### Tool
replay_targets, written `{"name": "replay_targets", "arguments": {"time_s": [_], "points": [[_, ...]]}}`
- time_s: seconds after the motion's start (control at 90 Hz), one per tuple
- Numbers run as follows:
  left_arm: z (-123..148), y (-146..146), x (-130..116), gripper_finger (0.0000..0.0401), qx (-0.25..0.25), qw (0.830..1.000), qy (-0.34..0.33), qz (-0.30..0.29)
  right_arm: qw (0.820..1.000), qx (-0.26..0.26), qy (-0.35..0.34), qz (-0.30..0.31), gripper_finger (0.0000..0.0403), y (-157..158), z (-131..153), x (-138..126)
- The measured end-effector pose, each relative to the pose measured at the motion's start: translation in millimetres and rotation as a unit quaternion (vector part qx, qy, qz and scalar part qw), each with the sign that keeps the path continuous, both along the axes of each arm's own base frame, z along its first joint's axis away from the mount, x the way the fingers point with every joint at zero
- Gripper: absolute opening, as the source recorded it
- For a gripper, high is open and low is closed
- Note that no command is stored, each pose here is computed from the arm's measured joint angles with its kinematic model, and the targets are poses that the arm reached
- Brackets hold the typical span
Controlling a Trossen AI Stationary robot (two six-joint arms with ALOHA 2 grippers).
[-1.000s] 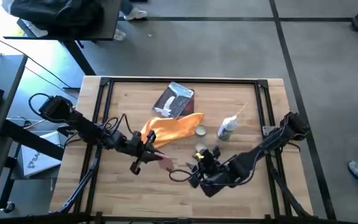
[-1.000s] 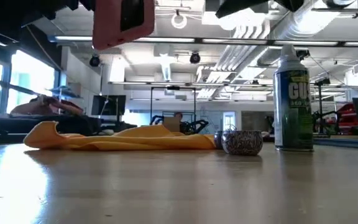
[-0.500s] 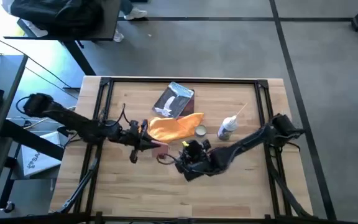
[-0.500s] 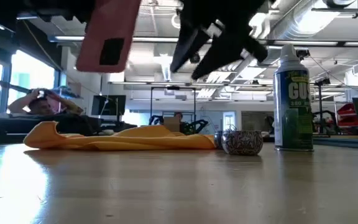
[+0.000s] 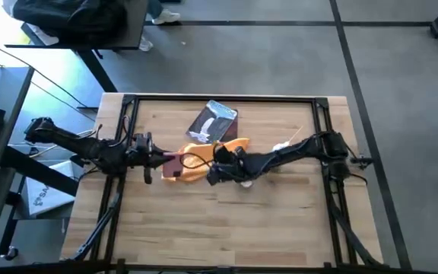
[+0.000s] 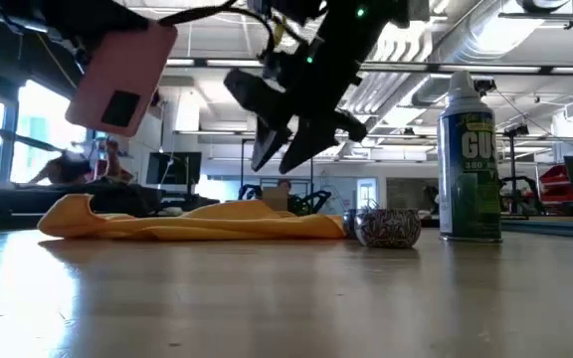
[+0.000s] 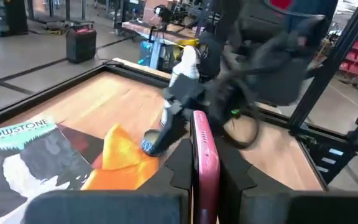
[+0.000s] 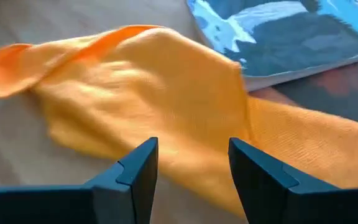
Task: Apply microfiber cloth
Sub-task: Wipe the pink phone with the orange microfiber cloth
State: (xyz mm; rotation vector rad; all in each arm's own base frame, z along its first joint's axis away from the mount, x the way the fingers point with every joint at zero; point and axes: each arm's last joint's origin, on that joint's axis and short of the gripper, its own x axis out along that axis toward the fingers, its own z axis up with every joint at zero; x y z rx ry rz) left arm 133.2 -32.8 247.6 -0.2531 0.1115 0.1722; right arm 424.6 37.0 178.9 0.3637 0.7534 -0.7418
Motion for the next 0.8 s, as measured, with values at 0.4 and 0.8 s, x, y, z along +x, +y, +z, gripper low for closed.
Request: {"name": "replay_targets", "arguments": {"time_s": [0.4,0.8], "points": [[-20,-3,5,0.0014,-0.014,0.997,0.072,0.021,0.998,0.02,0.011,0.051,0.0165,-34,-63,28],[-20,-12,10,0.0018,-0.072,0.996,-0.015,-0.047,0.99,-0.045,0.061,0.119,0.0054,-16,-76,28]]}}
